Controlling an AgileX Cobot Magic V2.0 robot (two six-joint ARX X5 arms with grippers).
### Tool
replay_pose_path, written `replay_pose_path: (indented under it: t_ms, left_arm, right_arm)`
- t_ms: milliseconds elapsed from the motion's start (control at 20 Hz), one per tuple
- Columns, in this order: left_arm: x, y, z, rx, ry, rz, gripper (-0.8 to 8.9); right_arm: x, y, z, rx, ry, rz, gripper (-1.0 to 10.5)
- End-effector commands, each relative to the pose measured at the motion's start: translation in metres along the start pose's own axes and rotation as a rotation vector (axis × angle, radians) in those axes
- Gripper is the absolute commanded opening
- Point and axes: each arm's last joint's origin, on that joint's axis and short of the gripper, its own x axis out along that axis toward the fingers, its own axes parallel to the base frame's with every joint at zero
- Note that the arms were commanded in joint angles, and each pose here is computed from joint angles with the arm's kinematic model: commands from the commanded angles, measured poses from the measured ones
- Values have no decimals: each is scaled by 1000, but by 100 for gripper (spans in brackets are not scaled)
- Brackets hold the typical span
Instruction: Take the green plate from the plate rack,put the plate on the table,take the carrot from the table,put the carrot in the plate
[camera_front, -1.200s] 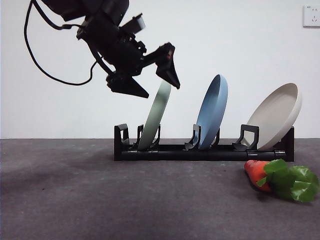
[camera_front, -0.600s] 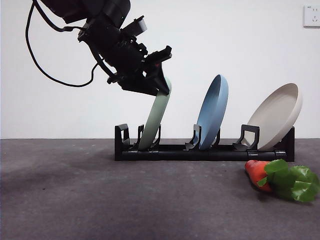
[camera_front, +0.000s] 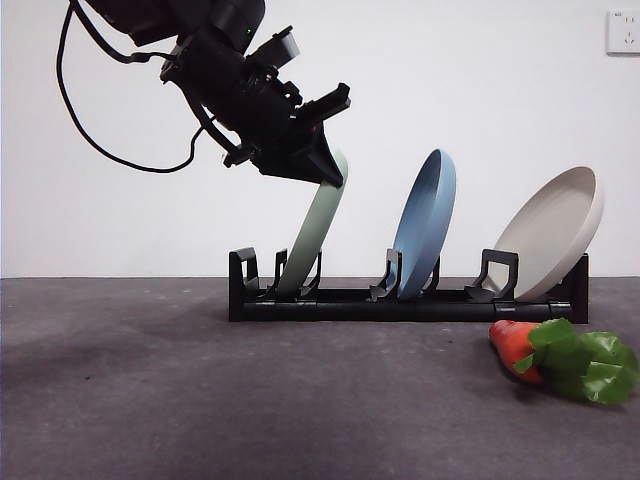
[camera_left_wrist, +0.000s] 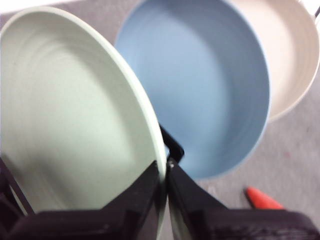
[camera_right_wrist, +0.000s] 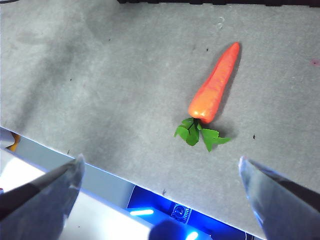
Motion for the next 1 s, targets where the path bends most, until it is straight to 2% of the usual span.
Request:
replay_pose_path:
  t_ms: [50,300,500,600,800,1000]
  left_arm:
    - [-13,5,13,-11,-77,17,-8]
    - [-37,2,32,5,-147,-10,-8]
    - [-68,-12,50,35,-206,-88,-8]
    - [-90,-21,56,39,-191,-120,-8]
    - [-145,-46,51,138,-28,-138,-7]
    - [-181,-79,24,292,245,-95,-6]
  right_arm:
    - [-1,1,1,2,-4,-1,625]
    - [-1,1,1,0,-6,0,625]
    - [-1,1,1,-1,-8,-1,625]
    - [-1,1,1,-1,-9,0,625]
    - [-1,1,1,-2,-11,-2,625]
    - [3,-1,3,6,1,-4,625]
